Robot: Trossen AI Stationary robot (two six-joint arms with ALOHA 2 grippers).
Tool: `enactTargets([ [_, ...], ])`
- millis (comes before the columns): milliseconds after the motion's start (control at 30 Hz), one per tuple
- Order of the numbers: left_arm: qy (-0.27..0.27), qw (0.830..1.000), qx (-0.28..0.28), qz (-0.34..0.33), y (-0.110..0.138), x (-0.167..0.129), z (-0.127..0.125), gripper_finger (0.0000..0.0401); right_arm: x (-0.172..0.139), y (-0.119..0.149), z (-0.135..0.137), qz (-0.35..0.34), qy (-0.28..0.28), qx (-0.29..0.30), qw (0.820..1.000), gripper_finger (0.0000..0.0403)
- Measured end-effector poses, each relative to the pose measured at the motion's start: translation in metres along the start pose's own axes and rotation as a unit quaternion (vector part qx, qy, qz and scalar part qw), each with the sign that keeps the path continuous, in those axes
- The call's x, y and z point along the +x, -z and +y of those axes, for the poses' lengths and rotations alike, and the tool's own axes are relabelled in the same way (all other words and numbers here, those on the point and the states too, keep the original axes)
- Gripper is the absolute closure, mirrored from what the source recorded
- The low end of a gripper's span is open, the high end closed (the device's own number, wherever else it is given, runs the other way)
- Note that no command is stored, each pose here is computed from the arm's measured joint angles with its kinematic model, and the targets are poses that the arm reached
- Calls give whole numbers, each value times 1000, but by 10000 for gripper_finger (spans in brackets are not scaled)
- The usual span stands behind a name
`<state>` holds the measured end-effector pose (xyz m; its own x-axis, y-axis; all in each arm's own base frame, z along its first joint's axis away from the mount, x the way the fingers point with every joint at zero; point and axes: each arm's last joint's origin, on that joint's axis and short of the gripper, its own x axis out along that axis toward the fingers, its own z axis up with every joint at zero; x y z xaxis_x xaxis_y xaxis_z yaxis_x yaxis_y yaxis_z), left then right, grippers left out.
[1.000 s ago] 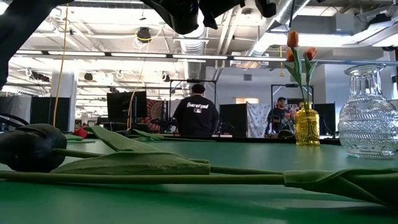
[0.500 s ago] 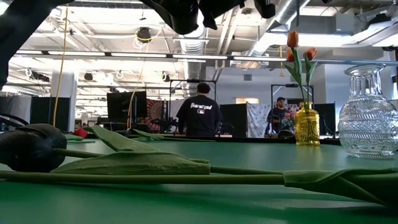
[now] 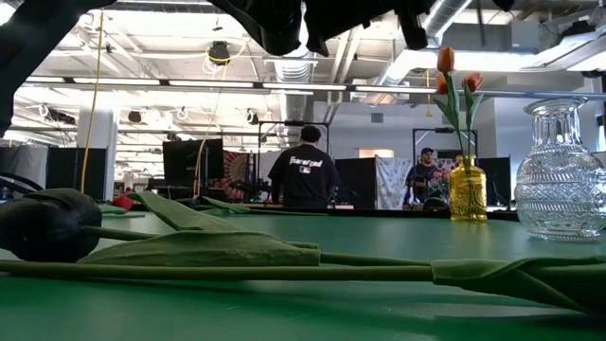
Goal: Sort flowers into vase by color
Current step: Put the middle red tulip into the top transparent flower vase
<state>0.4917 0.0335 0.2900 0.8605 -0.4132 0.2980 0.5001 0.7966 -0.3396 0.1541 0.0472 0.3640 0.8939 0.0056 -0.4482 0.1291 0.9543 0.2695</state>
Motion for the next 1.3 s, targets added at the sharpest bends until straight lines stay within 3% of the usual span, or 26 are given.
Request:
enactTargets([
  [133,76,995,-40,51,-5,-9,7,261,-5,7,4,23,-14,4,1000,384],
  [233,97,989,-88,75,-12,-15,12,247,-10,11,7,33,-21,3,999,384],
  [533,114,977,-124,128,-37,-32,17,267,-20,32,7,67,62,5,996,384],
  [633,81,977,-114,161,-50,-38,10,282,-24,35,6,58,83,3,995,384],
  [733,-7,975,-76,209,-61,-51,-4,298,-26,38,7,55,89,4,994,384],
  [833,-114,959,-5,260,-72,-67,-22,312,-24,43,8,52,92,1,994,384],
  [933,-176,939,34,293,-82,-78,-40,319,-18,54,7,59,100,4,993,384],
  [1133,-217,922,82,309,-95,-85,-63,321,-9,71,5,69,118,11,991,384],
  [1300,-224,914,81,327,-89,-84,-70,321,0,86,3,57,137,1,989,378],
])
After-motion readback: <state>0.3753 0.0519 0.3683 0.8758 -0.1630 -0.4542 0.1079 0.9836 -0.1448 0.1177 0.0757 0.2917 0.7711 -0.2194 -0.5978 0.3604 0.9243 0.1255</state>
